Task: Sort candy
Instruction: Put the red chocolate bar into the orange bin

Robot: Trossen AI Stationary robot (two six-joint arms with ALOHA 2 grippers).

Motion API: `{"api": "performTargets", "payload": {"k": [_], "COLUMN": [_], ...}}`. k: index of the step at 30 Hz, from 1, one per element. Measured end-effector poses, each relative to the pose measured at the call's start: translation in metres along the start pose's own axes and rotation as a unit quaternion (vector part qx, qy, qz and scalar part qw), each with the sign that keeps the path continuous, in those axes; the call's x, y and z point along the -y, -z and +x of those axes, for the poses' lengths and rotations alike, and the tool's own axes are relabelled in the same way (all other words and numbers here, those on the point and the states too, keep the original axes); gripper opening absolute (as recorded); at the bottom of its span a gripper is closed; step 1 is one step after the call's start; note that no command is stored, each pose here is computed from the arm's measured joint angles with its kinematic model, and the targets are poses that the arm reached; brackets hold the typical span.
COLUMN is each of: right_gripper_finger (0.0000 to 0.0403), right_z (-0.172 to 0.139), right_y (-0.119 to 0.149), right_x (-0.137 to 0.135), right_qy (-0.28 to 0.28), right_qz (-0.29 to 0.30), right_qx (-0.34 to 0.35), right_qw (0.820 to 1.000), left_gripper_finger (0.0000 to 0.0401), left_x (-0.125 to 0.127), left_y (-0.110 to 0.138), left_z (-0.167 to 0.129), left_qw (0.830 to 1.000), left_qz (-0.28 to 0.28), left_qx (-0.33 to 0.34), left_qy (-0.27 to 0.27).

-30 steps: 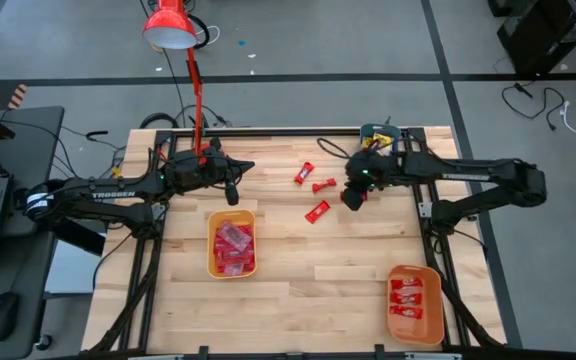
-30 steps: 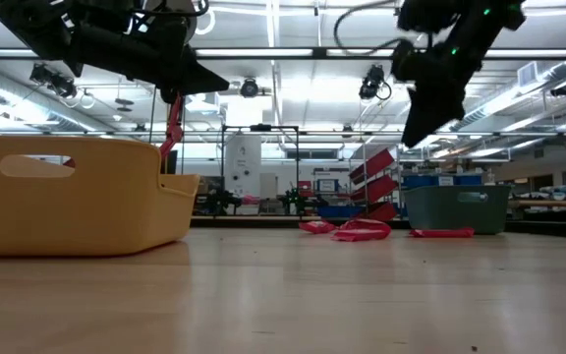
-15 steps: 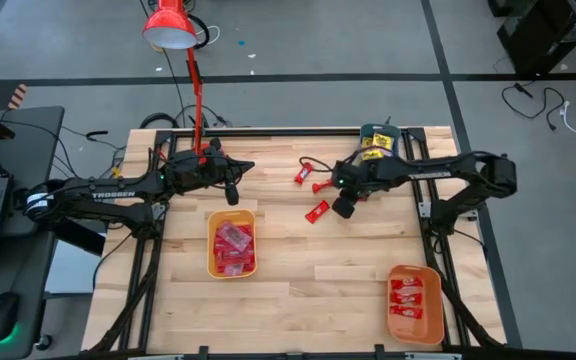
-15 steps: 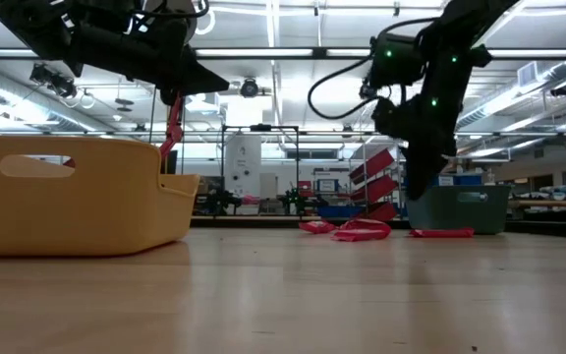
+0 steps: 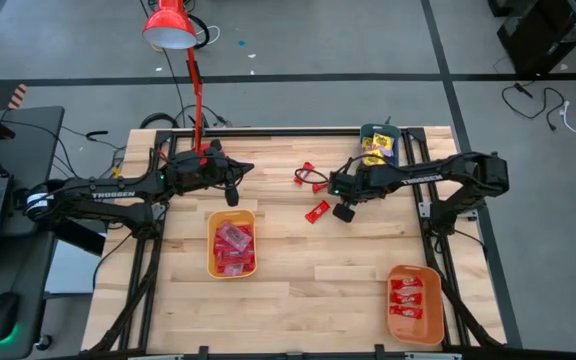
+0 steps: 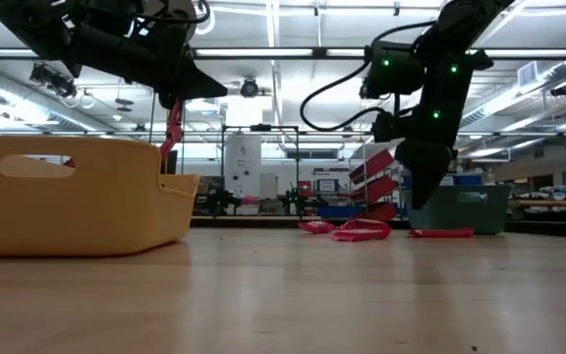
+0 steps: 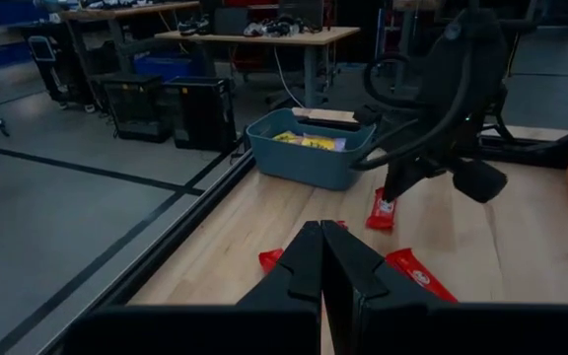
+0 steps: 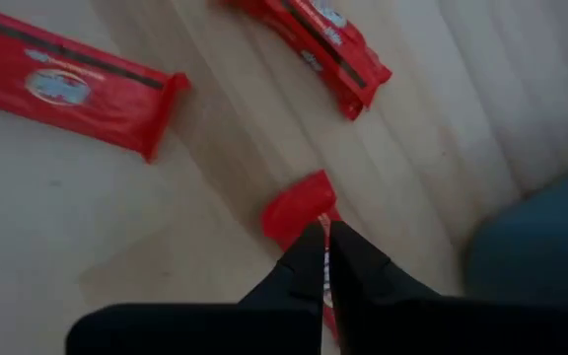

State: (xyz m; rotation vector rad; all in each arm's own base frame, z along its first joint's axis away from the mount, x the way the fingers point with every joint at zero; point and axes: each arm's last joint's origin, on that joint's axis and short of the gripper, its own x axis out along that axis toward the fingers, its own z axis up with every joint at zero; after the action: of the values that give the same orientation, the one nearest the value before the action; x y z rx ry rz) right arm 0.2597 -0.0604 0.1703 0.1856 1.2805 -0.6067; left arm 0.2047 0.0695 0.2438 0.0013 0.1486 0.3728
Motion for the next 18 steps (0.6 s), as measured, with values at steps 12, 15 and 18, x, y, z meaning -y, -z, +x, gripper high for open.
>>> {"api": "performTargets", "payload": {"k": [12, 15, 18], "right_gripper_finger": [0.0000, 0.0000, 0.0000], "right_z": [0.013, 0.013, 0.015], "right_y": [0.007, 0.007, 0.009], "right_x": [-0.002, -0.002, -0.002], "right_qy": [0.020, 0.020, 0.021], "right_qz": [-0.015, -0.016, -0.023], "right_qx": [-0.020, -0.022, -0.024], "right_qw": [0.999, 0.999, 0.999], "left_gripper_finger": [0.0002, 0.0002, 0.0002], "left_x": [0.000, 0.000, 0.000], "left_y": [0.001, 0.001, 0.001], "left_z": [0.000, 0.000, 0.000], "left_qw": [1.000, 1.000, 1.000], "left_qz": [0.003, 0.003, 0.003], "left_qx": [-0.004, -0.004, -0.006], "left_qy": [0.000, 0.000, 0.000]}}
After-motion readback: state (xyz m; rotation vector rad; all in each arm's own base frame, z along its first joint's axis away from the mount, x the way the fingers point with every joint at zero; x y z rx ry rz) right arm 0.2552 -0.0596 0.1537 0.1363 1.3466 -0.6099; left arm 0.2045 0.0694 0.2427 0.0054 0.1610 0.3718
